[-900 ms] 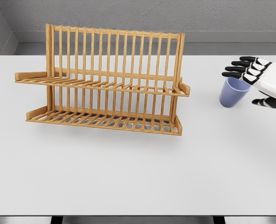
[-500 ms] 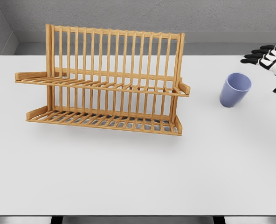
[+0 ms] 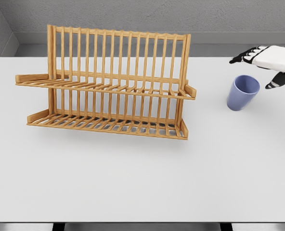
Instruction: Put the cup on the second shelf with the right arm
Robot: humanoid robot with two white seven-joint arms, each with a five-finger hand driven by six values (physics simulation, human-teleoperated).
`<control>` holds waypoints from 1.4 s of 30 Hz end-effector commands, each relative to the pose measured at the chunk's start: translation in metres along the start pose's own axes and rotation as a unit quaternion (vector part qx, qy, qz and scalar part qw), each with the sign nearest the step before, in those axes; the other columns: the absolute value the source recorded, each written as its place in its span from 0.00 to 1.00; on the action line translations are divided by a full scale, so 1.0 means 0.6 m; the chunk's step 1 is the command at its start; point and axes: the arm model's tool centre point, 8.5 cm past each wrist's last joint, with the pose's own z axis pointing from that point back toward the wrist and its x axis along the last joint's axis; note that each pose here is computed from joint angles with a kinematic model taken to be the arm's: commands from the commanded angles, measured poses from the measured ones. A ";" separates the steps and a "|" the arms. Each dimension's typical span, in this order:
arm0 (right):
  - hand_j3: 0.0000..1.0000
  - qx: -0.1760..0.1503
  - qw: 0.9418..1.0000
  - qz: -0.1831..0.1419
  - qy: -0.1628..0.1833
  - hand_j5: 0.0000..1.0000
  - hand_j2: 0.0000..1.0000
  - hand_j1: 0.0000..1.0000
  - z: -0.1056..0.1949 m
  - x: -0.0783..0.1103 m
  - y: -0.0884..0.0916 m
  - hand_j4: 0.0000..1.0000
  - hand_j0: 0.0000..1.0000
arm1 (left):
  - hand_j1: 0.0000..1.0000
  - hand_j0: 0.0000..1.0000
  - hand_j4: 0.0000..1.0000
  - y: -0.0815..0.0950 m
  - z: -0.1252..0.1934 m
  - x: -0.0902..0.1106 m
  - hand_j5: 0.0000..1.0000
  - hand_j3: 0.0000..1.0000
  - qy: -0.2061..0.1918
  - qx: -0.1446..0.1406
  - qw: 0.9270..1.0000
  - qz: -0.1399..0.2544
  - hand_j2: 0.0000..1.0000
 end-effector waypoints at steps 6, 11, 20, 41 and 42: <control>1.00 0.034 0.999 -0.035 0.010 1.00 1.00 1.00 -0.024 -0.019 0.051 1.00 1.00 | 1.00 1.00 1.00 0.000 0.000 0.000 1.00 1.00 0.000 0.000 1.000 0.000 1.00; 1.00 0.037 0.998 -0.049 0.014 1.00 1.00 1.00 -0.051 -0.028 0.048 1.00 1.00 | 1.00 1.00 1.00 0.000 0.000 0.000 1.00 1.00 0.000 0.000 1.000 0.000 1.00; 1.00 0.057 0.996 -0.060 0.017 1.00 1.00 1.00 -0.070 -0.032 0.067 1.00 1.00 | 1.00 1.00 1.00 0.000 0.000 0.000 1.00 1.00 0.000 0.000 1.000 0.000 1.00; 0.78 0.048 0.997 -0.055 0.016 0.78 0.78 0.78 -0.068 -0.031 0.053 0.78 0.78 | 1.00 1.00 1.00 0.000 0.000 0.002 1.00 1.00 -0.001 0.000 1.000 0.000 1.00; 0.77 0.048 0.997 -0.055 0.016 0.77 0.77 0.77 -0.068 -0.031 0.053 0.77 0.77 | 1.00 1.00 1.00 0.000 0.000 0.002 1.00 1.00 -0.001 0.000 1.000 0.000 1.00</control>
